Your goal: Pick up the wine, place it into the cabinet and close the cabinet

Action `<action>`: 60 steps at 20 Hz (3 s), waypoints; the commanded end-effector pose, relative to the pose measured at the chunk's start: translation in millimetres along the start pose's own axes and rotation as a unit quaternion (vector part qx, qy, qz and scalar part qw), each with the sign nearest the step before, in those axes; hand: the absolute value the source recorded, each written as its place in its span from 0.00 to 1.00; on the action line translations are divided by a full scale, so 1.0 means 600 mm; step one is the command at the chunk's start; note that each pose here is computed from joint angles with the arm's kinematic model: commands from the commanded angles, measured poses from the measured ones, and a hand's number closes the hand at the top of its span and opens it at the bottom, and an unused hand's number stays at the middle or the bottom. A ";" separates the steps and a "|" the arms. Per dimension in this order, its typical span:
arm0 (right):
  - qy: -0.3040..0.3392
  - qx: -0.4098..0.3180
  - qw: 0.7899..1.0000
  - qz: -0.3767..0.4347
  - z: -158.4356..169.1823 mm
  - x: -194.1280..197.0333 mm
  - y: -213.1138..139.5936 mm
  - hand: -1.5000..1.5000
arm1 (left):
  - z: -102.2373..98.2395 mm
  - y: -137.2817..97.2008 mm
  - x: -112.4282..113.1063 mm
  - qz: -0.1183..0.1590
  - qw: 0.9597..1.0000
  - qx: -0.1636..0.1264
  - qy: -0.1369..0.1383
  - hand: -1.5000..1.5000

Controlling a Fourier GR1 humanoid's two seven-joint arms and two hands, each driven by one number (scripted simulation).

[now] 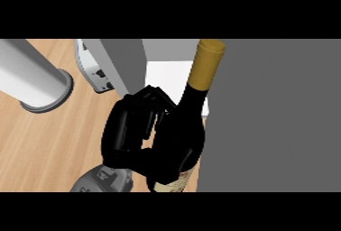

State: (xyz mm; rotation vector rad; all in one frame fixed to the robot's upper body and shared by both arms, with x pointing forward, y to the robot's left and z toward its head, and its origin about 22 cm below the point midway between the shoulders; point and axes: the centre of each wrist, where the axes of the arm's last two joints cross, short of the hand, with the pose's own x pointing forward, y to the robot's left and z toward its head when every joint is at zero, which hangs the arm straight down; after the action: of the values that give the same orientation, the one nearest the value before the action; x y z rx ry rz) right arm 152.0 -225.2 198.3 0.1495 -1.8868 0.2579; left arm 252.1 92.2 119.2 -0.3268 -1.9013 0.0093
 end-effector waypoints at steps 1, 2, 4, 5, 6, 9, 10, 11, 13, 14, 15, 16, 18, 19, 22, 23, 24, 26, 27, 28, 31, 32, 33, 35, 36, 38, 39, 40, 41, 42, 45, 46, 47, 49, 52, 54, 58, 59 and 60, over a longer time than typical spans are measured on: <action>-0.024 0.021 0.999 -0.016 0.059 0.034 0.005 0.00 | -0.023 -0.036 0.008 -0.009 1.000 0.021 0.003 1.00; -0.028 0.028 0.999 -0.030 0.019 0.017 -0.003 0.00 | -0.021 -0.048 0.020 -0.008 1.000 0.004 -0.001 1.00; -0.021 0.021 0.999 -0.018 0.039 0.025 0.006 0.00 | -0.072 -0.029 0.007 -0.018 1.000 0.023 0.002 1.00; -0.028 0.019 0.999 -0.026 0.036 0.013 -0.004 0.00 | -0.036 -0.042 0.015 -0.015 0.999 0.031 -0.006 1.00; -0.026 0.010 0.999 -0.027 0.021 0.029 0.001 0.00 | -0.040 -0.040 -0.008 -0.015 1.000 0.022 0.009 1.00; -0.031 0.027 0.999 -0.021 0.017 0.046 0.009 0.00 | -0.073 -0.052 0.032 -0.031 0.999 0.029 -0.009 1.00; -0.028 0.015 0.999 -0.016 0.026 0.026 -0.007 0.00 | -0.059 -0.059 -0.010 -0.041 0.999 0.025 -0.012 1.00; -0.023 0.022 0.999 -0.021 0.028 0.044 -0.002 0.00 | -0.092 -0.061 -0.001 -0.048 0.998 0.025 -0.021 1.00; -0.032 0.021 0.999 -0.019 0.035 0.037 -0.008 0.00 | -0.063 -0.055 -0.038 -0.058 0.997 0.039 -0.012 1.00; -0.023 0.015 0.999 -0.020 0.018 0.017 0.008 0.00 | -0.070 -0.063 -0.015 -0.042 0.998 0.032 -0.015 1.00; -0.030 0.019 0.999 -0.022 0.016 0.037 -0.015 0.00 | -0.090 -0.039 -0.019 -0.044 0.998 0.043 -0.008 1.00; -0.027 0.025 0.999 -0.018 0.021 0.037 -0.004 0.00 | -0.059 -0.049 -0.028 -0.037 0.998 0.047 -0.007 1.00; -0.028 0.035 0.999 -0.009 0.029 0.050 -0.012 0.00 | -0.056 -0.044 -0.033 -0.024 0.998 0.053 -0.006 1.00; -0.033 0.022 0.999 -0.008 0.011 0.022 -0.010 0.00 | -0.077 -0.057 -0.046 -0.028 0.998 0.057 0.002 1.00; -0.027 0.015 0.999 -0.016 0.039 0.051 -0.002 0.00 | -0.054 -0.032 -0.074 -0.013 0.998 0.060 0.012 1.00; -0.023 0.023 0.999 -0.011 0.034 0.038 0.002 0.00 | -0.052 -0.047 -0.076 -0.015 0.997 0.073 0.000 1.00; -0.028 0.017 0.999 -0.022 0.028 0.047 0.003 0.00 | -0.061 -0.017 -0.077 -0.007 0.998 0.067 0.003 1.00; -0.035 0.015 0.999 -0.015 0.020 0.030 -0.012 0.00 | -0.060 -0.020 -0.095 -0.011 0.997 0.076 -0.003 1.00; -0.026 0.008 0.999 -0.019 0.034 0.042 0.007 0.00 | -0.052 -0.024 -0.092 -0.011 0.997 0.077 0.011 1.00; -0.033 0.015 0.999 -0.018 0.037 0.043 0.002 0.00 | -0.038 -0.049 -0.099 -0.025 0.998 0.064 0.005 1.00; -0.023 0.021 0.999 -0.017 0.026 0.040 0.014 0.00 | -0.068 -0.024 -0.120 -0.077 0.994 0.074 -0.001 1.00; -0.029 0.015 0.999 -0.014 0.034 0.030 0.001 0.00 | -0.044 -0.029 -0.126 -0.081 0.994 0.074 0.003 1.00; -0.022 0.019 1.000 -0.012 0.030 0.035 0.012 0.00 | -0.047 -0.035 -0.145 -0.081 0.994 0.077 0.005 1.00; -0.026 0.006 1.000 -0.010 0.026 0.026 -0.001 0.00 | -0.059 -0.025 -0.155 -0.099 0.992 0.077 -0.006 1.00; -0.031 0.016 0.999 -0.012 0.024 0.043 0.015 0.00 | -0.051 0.002 -0.166 -0.095 0.992 0.079 -0.007 1.00; -0.027 0.021 0.999 -0.014 0.029 0.032 -0.002 0.00 | -0.050 0.004 -0.174 -0.096 0.992 0.080 -0.001 1.00; -0.021 0.020 1.000 -0.009 0.021 0.031 0.013 0.00 | -0.064 -0.008 -0.173 -0.107 0.991 0.083 -0.009 1.00; -0.026 0.030 0.999 -0.011 0.041 0.026 -0.013 0.00 | -0.056 -0.015 -0.177 -0.104 0.991 0.080 -0.009 1.00; -0.032 0.019 0.999 -0.020 0.008 0.020 -0.006 0.00 | -0.080 0.015 -0.174 -0.099 0.991 0.088 -0.013 1.00; -0.022 0.024 0.999 -0.013 0.018 0.029 0.003 0.00 | -0.065 0.040 -0.193 -0.106 0.990 0.094 -0.013 1.00; -0.027 0.019 0.999 -0.015 0.038 0.044 -0.009 0.00 | -0.080 0.018 -0.172 -0.087 0.990 0.107 -0.012 1.00; -0.033 0.019 0.999 -0.015 0.038 0.056 0.001 0.00 | -0.067 0.011 -0.161 -0.087 0.990 0.106 -0.011 1.00; -0.025 0.015 1.000 -0.011 0.015 0.038 -0.002 0.00 | -0.089 0.013 -0.173 -0.100 0.989 0.105 -0.012 1.00; -0.025 0.022 0.999 -0.009 0.030 0.037 -0.004 0.00 | -0.085 0.027 -0.176 -0.088 0.989 0.115 -0.014 1.00; -0.023 0.025 0.999 -0.006 0.028 0.055 -0.020 0.00 | -0.093 0.059 -0.187 -0.093 0.988 0.121 -0.011 1.00; -0.023 0.024 0.999 -0.019 0.019 0.040 -0.002 0.00 | -0.100 0.047 -0.195 -0.096 0.989 0.114 0.007 1.00; -0.023 0.021 0.999 -0.029 0.027 0.031 0.013 0.00 | -0.141 0.058 -0.179 -0.079 0.991 0.106 0.022 1.00; -0.032 0.018 0.999 -0.017 0.028 0.035 0.012 0.00 | -0.121 0.065 -0.196 -0.073 0.992 0.106 0.018 1.00; -0.024 0.019 0.999 -0.025 0.007 0.026 0.004 0.00 | -0.142 0.049 -0.189 -0.082 0.990 0.117 0.016 1.00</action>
State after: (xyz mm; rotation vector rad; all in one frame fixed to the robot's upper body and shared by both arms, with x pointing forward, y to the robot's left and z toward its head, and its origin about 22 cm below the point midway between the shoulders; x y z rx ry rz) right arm 155.6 -222.9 201.2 0.1703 -1.8882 0.2632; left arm 360.9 84.5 35.2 -0.0175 -1.8786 0.0952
